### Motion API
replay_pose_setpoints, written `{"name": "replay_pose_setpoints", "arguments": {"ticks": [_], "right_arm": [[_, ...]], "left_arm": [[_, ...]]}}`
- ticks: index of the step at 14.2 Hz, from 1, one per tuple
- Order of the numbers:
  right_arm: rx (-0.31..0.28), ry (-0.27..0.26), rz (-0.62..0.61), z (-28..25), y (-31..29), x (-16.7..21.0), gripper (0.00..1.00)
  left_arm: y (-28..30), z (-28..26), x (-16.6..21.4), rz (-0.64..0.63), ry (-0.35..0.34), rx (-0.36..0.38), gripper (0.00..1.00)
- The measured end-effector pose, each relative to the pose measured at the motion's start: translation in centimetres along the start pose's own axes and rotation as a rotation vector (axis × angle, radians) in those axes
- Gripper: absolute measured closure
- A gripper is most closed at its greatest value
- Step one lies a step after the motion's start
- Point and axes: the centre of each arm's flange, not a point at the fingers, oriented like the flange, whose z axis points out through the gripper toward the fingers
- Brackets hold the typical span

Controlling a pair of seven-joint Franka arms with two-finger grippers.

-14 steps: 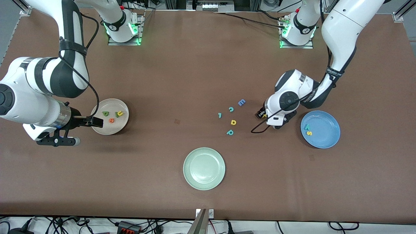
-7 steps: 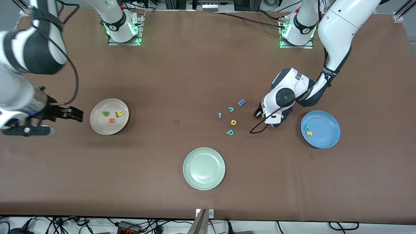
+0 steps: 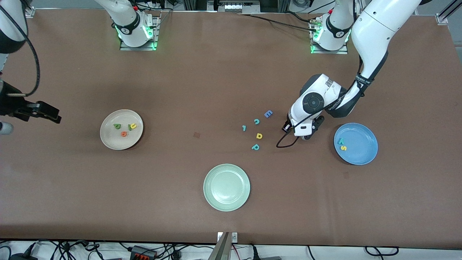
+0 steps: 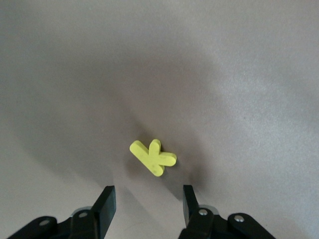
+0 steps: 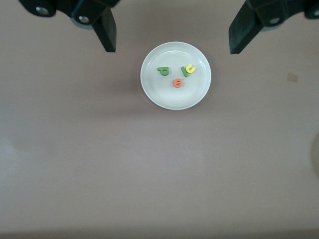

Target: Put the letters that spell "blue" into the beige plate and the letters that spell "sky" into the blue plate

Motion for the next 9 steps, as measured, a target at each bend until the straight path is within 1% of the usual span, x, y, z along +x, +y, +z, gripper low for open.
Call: {"name": "replay_pose_setpoints", "arguments": {"ticks": [1, 2, 4, 6, 8, 9], "right_arm": [[0.0, 0.005, 0.007, -0.7, 0.8, -0.1, 0.0], [0.0, -0.001, 0.01, -1.1, 1.4, -0.4, 0.0], [0.0, -0.026, -0.013, -1.5, 1.8, -1.0, 0.0], [0.002, -0.066, -0.021, -1.3, 1.7, -1.8, 0.0], [0.004, -0.074, -0.025, -0.6, 1.5, -2.5, 0.0], [0.006, -0.067, -0.027, -0.1, 1.4, -3.0, 0.0]], "left_arm": [[0.0, -0.2, 0.5, -0.009, 0.001, -0.008, 0.37], [0.0, -0.4, 1.0, -0.019, 0.002, -0.028, 0.37], [-0.1, -0.4, 1.4, -0.035, -0.001, -0.069, 0.37], [-0.4, 0.0, 1.3, -0.039, -0.004, -0.076, 0.37], [-0.6, 0.2, 1.2, -0.044, -0.005, -0.075, 0.37], [-0.6, 0.2, 1.1, -0.046, -0.005, -0.076, 0.37]]}}
